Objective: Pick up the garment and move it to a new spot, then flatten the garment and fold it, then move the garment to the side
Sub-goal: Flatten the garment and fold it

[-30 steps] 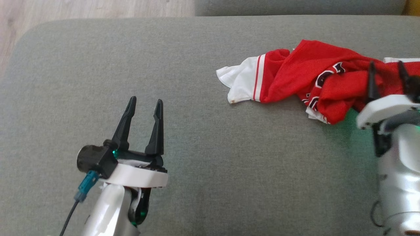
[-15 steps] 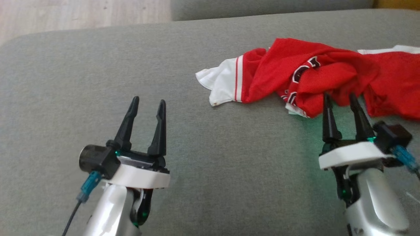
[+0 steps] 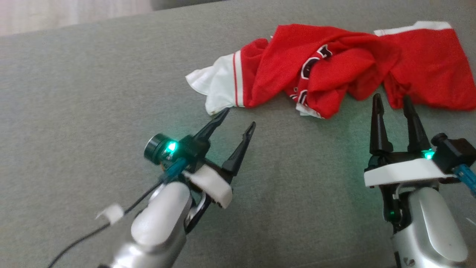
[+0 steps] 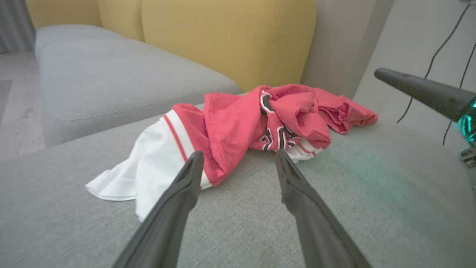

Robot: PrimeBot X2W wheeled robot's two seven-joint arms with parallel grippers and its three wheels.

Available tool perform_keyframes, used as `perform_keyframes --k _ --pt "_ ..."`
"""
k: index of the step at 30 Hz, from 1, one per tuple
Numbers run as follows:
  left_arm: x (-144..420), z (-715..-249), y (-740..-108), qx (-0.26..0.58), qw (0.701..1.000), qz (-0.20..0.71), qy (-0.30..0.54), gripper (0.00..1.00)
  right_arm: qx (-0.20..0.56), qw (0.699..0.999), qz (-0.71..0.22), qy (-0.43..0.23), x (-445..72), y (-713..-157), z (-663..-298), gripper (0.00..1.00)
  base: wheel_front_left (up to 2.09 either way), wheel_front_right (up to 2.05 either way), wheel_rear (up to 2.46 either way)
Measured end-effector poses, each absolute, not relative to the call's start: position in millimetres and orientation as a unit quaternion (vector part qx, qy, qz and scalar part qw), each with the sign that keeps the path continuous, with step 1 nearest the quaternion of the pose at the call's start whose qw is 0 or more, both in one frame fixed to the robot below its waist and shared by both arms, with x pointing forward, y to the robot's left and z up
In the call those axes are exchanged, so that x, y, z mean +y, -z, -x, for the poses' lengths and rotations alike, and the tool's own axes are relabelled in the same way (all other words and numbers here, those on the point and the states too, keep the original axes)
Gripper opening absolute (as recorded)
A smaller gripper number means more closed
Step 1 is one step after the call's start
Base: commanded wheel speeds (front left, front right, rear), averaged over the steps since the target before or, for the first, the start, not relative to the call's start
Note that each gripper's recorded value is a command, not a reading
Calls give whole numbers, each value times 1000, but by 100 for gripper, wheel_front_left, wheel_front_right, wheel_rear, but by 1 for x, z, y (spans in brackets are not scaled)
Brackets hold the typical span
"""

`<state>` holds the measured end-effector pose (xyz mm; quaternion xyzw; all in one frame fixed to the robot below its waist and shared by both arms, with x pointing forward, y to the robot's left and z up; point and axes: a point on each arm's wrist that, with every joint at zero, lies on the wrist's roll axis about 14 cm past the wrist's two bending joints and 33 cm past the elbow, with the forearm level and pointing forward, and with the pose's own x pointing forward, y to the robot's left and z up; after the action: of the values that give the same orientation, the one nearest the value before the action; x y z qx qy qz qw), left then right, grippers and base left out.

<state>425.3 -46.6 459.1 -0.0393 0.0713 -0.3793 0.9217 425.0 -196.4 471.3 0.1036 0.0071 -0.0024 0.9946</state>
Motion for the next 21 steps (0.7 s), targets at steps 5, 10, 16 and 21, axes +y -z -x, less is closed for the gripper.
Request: perform_keyframes --k 5,10,16,21 --pt "-65 -443 -431 125 904 -8 410 100 14 994 -106 18 -207 -465 -422 100 0 0 0" --pt "-71 -463 -410 153 897 -35 413 100 24 993 -106 38 -220 -458 -417 100 0 0 0" --pt "-79 -468 -386 175 886 -52 425 100 35 992 -104 58 -233 -449 -412 100 0 0 0" --pt "-84 -473 -385 169 886 -52 429 100 36 992 -104 64 -237 -449 -412 100 0 0 0"
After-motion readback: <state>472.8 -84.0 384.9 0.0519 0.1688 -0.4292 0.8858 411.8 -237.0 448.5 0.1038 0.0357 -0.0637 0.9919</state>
